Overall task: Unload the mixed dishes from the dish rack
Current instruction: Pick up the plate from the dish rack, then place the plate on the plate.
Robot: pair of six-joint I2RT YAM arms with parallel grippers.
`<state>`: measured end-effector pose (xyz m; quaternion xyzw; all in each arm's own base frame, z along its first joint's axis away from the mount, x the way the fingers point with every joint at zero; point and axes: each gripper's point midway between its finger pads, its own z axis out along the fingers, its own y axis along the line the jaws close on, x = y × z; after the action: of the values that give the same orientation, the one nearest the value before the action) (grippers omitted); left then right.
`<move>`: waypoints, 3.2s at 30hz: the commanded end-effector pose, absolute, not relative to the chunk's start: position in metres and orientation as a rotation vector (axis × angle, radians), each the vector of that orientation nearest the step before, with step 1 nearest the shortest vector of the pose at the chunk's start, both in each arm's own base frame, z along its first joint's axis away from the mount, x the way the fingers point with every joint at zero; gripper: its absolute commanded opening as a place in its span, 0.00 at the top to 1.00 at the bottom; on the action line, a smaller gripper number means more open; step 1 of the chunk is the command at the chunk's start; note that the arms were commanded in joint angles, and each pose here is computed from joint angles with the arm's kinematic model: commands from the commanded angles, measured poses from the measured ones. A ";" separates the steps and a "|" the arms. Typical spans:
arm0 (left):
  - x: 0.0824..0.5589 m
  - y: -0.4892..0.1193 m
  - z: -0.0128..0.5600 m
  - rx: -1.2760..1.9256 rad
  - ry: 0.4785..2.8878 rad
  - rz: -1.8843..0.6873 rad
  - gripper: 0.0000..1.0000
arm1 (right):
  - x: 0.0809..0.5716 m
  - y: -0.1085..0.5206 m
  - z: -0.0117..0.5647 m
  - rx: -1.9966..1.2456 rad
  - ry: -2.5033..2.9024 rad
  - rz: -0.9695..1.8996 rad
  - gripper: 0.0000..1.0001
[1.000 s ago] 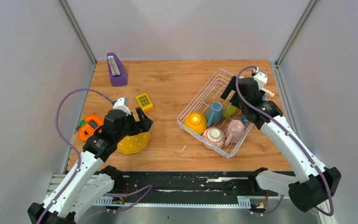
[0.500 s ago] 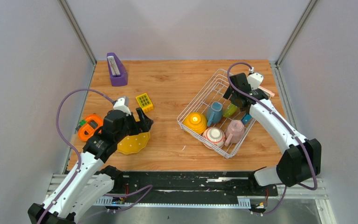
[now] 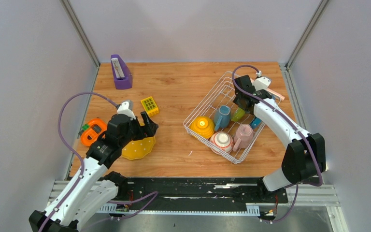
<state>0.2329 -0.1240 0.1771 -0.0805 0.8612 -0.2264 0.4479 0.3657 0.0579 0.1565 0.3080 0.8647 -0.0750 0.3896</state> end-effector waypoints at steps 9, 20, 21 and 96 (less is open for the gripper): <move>0.235 -0.118 0.181 -0.203 2.108 -0.524 0.00 | 0.374 0.049 0.174 0.833 2.104 -0.207 0.65; 0.236 -0.114 0.178 -0.220 2.114 -0.504 0.00 | 0.378 0.046 0.200 0.791 2.059 -0.202 0.94; 0.236 -0.114 0.178 -0.221 2.114 -0.501 0.00 | 0.379 0.045 0.204 0.782 2.055 -0.203 1.00; 0.195 -0.243 0.278 0.133 1.722 -1.613 0.04 | 0.225 0.236 0.327 0.141 1.714 1.721 1.00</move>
<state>0.2028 -0.2354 0.2526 0.0158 0.7141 -0.5933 0.3712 0.2388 0.2256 0.2566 0.1050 0.7437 0.5789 0.3173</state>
